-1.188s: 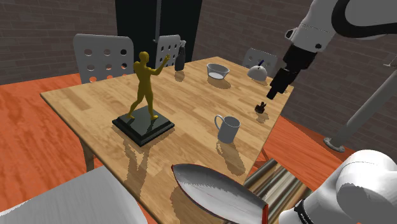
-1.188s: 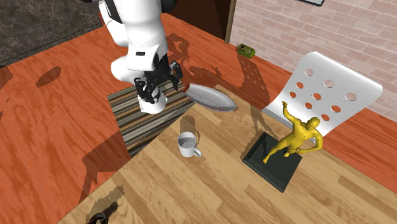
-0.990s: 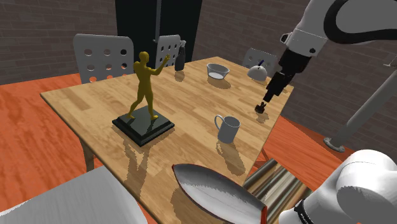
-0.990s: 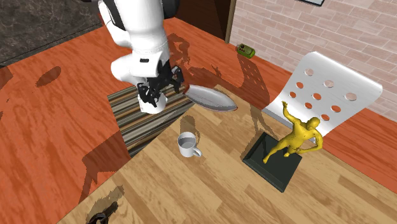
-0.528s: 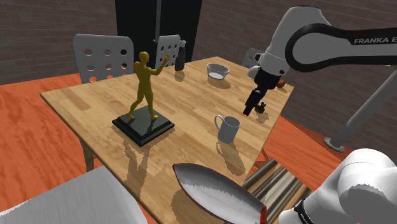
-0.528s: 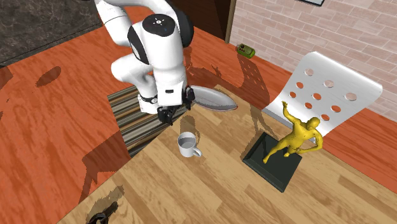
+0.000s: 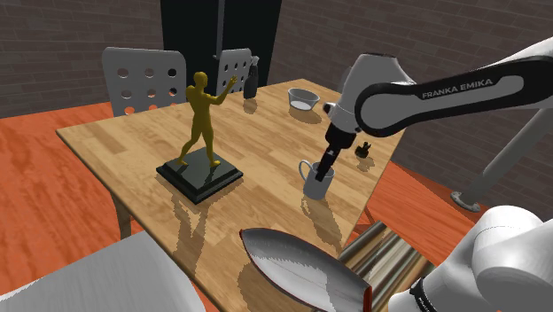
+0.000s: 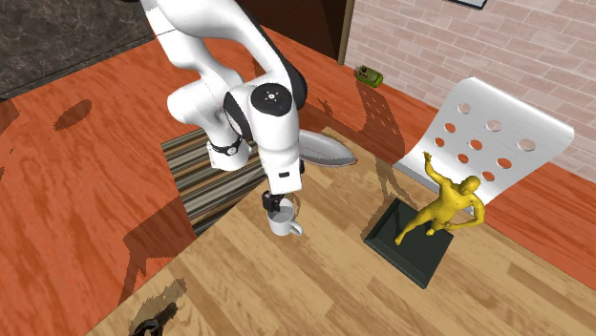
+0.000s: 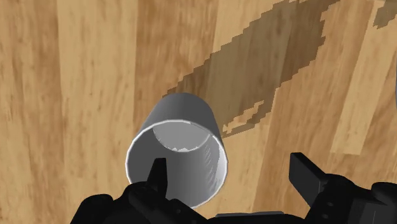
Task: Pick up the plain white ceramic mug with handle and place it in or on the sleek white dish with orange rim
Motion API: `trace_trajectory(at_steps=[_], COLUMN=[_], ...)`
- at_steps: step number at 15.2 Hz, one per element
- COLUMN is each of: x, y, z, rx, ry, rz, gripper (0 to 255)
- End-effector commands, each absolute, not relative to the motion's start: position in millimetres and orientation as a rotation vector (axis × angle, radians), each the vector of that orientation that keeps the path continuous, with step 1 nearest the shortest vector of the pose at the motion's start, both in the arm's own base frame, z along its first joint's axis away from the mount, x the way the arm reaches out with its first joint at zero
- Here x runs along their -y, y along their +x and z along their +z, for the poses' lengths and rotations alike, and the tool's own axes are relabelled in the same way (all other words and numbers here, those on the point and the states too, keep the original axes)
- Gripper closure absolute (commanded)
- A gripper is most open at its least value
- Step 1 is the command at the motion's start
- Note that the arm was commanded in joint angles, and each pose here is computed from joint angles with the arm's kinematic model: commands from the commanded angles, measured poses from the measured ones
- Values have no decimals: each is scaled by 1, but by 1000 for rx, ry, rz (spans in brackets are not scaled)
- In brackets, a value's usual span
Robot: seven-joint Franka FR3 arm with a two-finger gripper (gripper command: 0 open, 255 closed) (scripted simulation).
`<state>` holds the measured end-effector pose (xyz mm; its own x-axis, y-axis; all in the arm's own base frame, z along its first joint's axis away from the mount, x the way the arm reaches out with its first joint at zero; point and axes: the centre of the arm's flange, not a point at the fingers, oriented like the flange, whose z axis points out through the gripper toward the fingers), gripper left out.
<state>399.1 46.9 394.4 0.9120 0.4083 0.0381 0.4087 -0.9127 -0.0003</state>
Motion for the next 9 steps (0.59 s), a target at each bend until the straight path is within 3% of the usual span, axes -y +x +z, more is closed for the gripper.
trace_trajectory(at_steps=[1, 9], x=[-49, -49], y=[404, 405], z=[380, 350], rx=[671, 671], ry=[-3060, -3060], rz=[-60, -60], gripper=[0, 0])
